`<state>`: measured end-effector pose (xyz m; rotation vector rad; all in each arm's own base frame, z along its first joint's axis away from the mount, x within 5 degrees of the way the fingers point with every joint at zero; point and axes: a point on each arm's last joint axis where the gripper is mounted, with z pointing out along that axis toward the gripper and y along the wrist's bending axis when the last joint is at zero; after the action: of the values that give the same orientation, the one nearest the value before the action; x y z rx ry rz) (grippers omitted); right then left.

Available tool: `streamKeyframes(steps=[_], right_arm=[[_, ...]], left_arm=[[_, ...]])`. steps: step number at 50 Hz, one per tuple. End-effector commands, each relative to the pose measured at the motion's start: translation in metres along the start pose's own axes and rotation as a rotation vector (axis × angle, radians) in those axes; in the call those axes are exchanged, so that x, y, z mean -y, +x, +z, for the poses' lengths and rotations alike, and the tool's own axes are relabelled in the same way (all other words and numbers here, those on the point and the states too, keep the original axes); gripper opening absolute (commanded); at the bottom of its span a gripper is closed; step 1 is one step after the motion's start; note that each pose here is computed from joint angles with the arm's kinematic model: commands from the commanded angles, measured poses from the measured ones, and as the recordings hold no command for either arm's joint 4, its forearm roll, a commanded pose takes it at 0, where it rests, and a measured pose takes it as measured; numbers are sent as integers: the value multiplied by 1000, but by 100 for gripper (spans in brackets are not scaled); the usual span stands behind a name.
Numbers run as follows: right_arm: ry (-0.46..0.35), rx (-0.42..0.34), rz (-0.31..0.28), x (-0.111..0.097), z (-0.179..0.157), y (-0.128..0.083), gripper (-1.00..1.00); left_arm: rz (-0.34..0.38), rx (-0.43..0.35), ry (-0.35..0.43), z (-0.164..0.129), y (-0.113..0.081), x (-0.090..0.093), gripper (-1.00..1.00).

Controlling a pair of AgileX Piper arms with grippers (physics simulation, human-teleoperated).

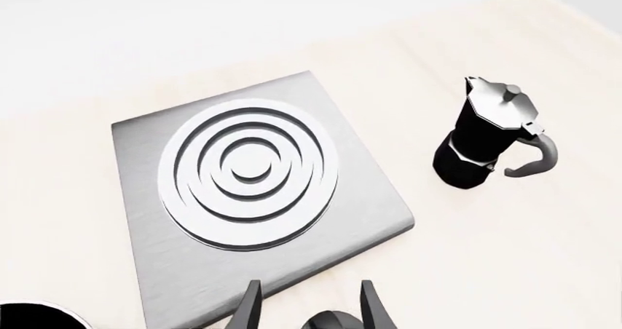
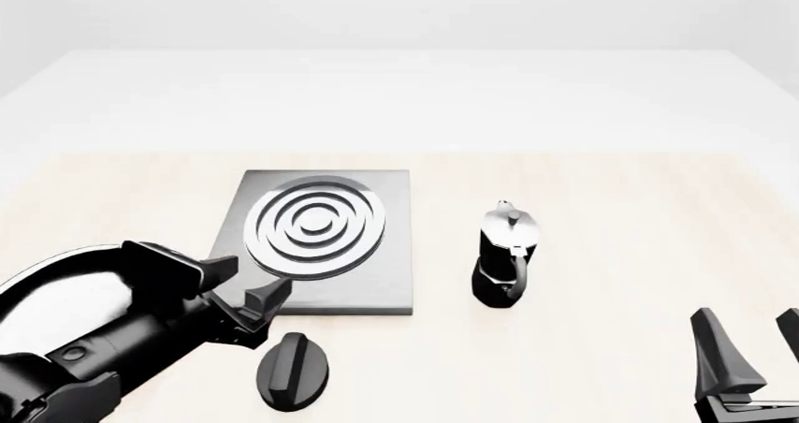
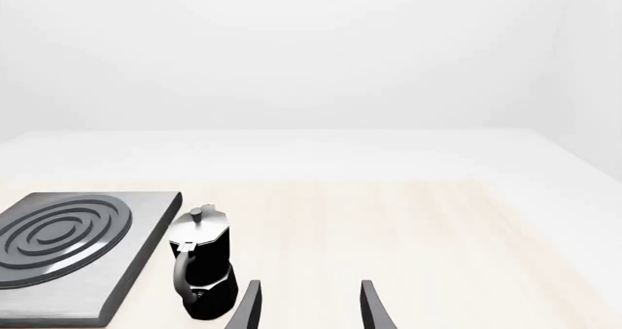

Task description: Turn on the stove.

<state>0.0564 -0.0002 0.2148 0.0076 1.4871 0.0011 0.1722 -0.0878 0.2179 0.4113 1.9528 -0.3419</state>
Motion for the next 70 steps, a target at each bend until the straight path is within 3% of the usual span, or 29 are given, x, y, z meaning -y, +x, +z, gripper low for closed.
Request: streamKeyframes(steps=[1,31,70], right_arm=[[0,0,0,0,0,0,100],[0,0,0,0,0,0,100],[1,0,0,0,0,0,100]], left_arm=[[-35,-40,10,15,15,2,100],[-133,-113,35,24,42,9,100],[-151,-165,15,33,65,5,100]])
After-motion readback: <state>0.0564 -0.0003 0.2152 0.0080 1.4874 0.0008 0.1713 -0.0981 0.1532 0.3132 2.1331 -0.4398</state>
